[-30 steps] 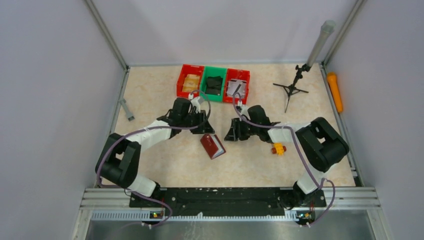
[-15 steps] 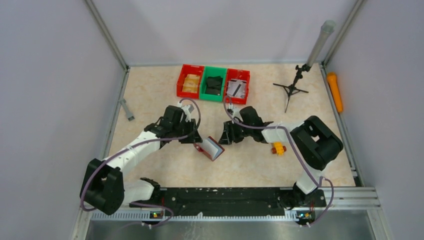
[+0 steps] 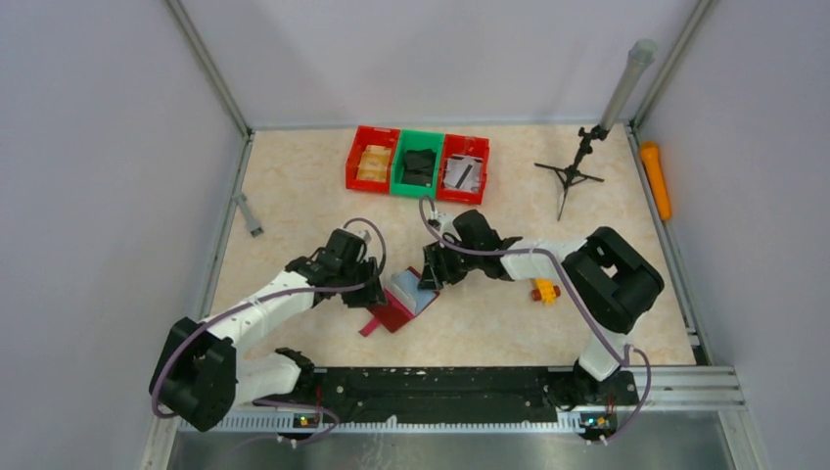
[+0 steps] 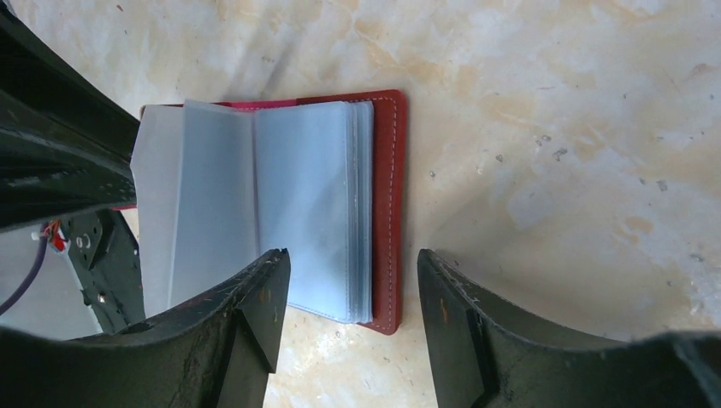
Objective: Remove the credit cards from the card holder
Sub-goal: Open the card holder at the center of the board.
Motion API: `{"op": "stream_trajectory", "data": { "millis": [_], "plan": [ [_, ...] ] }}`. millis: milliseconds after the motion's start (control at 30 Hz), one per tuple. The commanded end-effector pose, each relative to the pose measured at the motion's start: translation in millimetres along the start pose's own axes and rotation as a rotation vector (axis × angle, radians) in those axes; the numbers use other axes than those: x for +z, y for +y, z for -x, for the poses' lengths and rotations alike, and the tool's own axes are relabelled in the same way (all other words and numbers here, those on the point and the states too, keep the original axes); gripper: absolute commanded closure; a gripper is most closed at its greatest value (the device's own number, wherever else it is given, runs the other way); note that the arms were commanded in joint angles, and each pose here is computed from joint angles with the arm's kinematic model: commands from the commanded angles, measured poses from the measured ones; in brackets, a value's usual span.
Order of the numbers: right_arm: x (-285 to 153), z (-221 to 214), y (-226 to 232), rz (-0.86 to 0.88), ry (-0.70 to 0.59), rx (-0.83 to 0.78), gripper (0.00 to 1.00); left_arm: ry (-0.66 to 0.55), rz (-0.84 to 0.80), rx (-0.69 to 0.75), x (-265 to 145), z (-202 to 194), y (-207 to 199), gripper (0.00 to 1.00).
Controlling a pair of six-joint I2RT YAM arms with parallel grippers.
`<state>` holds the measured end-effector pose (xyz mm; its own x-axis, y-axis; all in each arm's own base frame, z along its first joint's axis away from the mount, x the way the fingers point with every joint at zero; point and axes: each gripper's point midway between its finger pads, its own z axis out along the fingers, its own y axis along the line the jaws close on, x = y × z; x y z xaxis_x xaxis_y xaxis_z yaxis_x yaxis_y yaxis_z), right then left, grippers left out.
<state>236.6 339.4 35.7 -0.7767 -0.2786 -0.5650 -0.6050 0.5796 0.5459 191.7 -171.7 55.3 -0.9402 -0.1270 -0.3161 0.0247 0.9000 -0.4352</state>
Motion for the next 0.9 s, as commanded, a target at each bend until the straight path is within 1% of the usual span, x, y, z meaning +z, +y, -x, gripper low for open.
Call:
{"op": "stream_trajectory", "data": {
  "millis": [0, 300, 467, 600, 667, 767, 867],
  "plan": [
    [8.2, -4.3, 3.9, 0.013, 0.04, -0.02, 0.42, 0.013, 0.064, -0.025, 9.4, -10.9, 7.1, 0.63],
    [15.4, -15.7, -2.9, -0.014, 0.102, 0.059, 0.44, 0.047, 0.149, 0.001, 29.4, -19.2, 16.6, 0.65],
    [22.7, -26.5, 7.5, 0.065, 0.168, 0.116, 0.49, 0.045, 0.162, 0.003, 40.0, -19.9, 21.5, 0.67],
    [19.3, -21.4, 22.3, 0.144, 0.15, 0.117, 0.53, 0.034, 0.164, 0.005, 48.4, -20.2, 25.5, 0.68],
    [16.4, -18.9, 29.5, 0.18, 0.138, 0.112, 0.57, 0.037, 0.163, 0.005, 51.8, -21.4, 26.8, 0.69],
    [12.8, -16.1, 41.0, 0.244, 0.128, 0.107, 0.67, 0.042, 0.163, 0.008, 56.2, -22.3, 27.6, 0.7],
    [9.8, -14.0, 48.4, 0.283, 0.12, 0.103, 0.71, 0.048, 0.164, 0.007, 59.9, -22.9, 28.3, 0.7]
  ]
}}
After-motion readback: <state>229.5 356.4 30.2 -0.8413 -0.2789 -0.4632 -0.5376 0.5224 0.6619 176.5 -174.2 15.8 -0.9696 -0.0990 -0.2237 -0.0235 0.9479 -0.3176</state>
